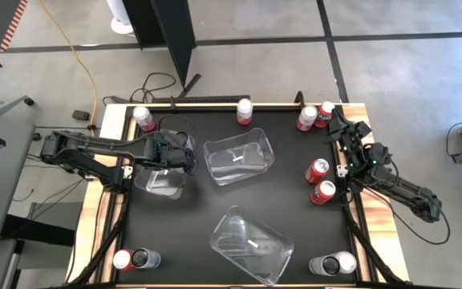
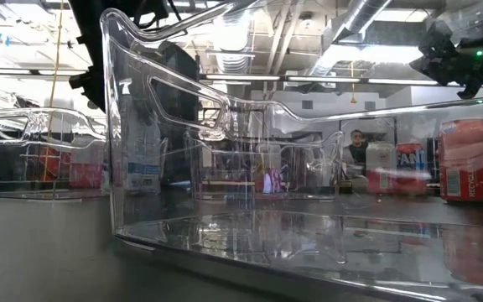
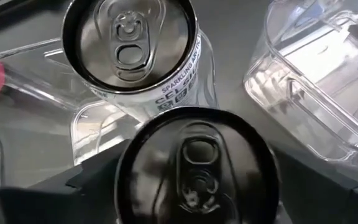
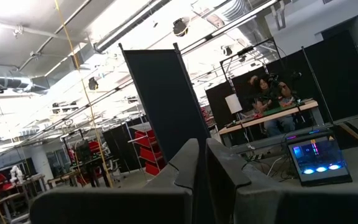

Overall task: Sort soda cans
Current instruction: Put the top black soda can in the top left transparent bin, then put the left black soda can in the top left transparent bin

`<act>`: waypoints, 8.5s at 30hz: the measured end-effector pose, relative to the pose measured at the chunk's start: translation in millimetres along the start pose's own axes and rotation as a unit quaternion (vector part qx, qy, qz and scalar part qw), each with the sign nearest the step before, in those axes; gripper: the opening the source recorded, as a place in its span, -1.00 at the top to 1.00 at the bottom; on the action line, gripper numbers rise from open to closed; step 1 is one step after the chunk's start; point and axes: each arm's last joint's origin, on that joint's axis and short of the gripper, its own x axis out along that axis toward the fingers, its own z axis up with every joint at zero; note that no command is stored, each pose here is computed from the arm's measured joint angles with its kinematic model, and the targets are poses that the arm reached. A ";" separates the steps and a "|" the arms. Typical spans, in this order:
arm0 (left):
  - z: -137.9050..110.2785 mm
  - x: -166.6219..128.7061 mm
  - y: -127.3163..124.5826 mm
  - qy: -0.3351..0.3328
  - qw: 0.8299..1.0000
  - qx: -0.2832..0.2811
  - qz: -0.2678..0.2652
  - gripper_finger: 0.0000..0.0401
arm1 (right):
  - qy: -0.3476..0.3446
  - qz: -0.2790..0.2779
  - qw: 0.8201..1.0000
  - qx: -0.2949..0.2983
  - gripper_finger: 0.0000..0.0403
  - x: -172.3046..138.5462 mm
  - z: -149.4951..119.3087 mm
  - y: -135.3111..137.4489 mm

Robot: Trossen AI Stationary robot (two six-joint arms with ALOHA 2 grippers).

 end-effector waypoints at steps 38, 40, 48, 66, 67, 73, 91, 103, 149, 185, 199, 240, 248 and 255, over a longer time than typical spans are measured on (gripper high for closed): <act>15.0 -54.1 42.2 -0.107 0.992 -0.046 -0.052 -0.86 | -0.001 0.000 1.000 0.001 0.75 0.0 0.3 0.1; 17.3 -59.7 44.8 -0.126 0.989 -0.047 -0.064 -0.86 | -0.001 0.000 1.000 0.001 0.75 0.0 0.3 0.0; 29.9 -78.3 44.2 -0.195 0.971 -0.018 -0.137 -0.86 | -0.001 0.000 1.000 0.001 0.75 0.0 0.3 0.0; 33.6 -84.4 -20.4 -0.311 0.914 0.130 -0.224 -0.86 | 0.109 0.233 0.966 -0.006 0.74 7.9 33.5 27.8; 31.6 -80.6 -24.8 -0.305 0.915 0.144 -0.223 -0.86 | 0.116 0.239 0.964 -0.002 0.74 8.4 33.3 29.6; 19.0 -70.9 -44.1 -0.283 0.911 0.184 -0.238 -0.86 | 0.128 0.272 0.954 0.012 0.74 10.9 30.1 40.3; -37.2 -157.2 -33.8 -0.175 0.852 0.289 -0.400 -0.86 | 0.141 0.300 0.944 -0.001 0.74 21.4 16.9 58.8; -31.8 -149.9 -28.3 -0.252 0.914 0.212 -0.237 -0.86 | 0.266 0.303 0.913 -0.059 0.74 38.1 13.0 81.6; -134.7 -209.9 -38.1 0.370 0.885 0.205 -0.193 -0.86 | 0.363 0.467 0.797 -0.122 0.75 18.5 -40.4 198.1; -177.5 -195.7 -60.2 0.340 0.910 0.201 -0.128 -0.86 | 0.332 0.471 0.810 -0.107 0.75 21.4 -43.4 205.9; -174.6 -197.2 -55.4 0.347 0.907 0.210 -0.110 -0.86 | 0.330 0.471 0.812 -0.103 0.75 21.8 -42.8 206.4; -179.1 -200.1 -60.8 0.320 0.925 0.154 -0.135 -0.86 | 0.333 0.471 0.810 -0.106 0.75 21.3 -43.5 205.8; -183.6 -196.0 -63.1 0.318 0.928 0.145 -0.129 -0.86 | 0.333 0.471 0.810 -0.106 0.75 21.3 -43.5 205.8; -188.8 -192.7 -67.3 0.314 0.929 0.151 -0.126 -0.86 | 0.333 0.471 0.810 -0.106 0.75 21.3 -43.5 205.8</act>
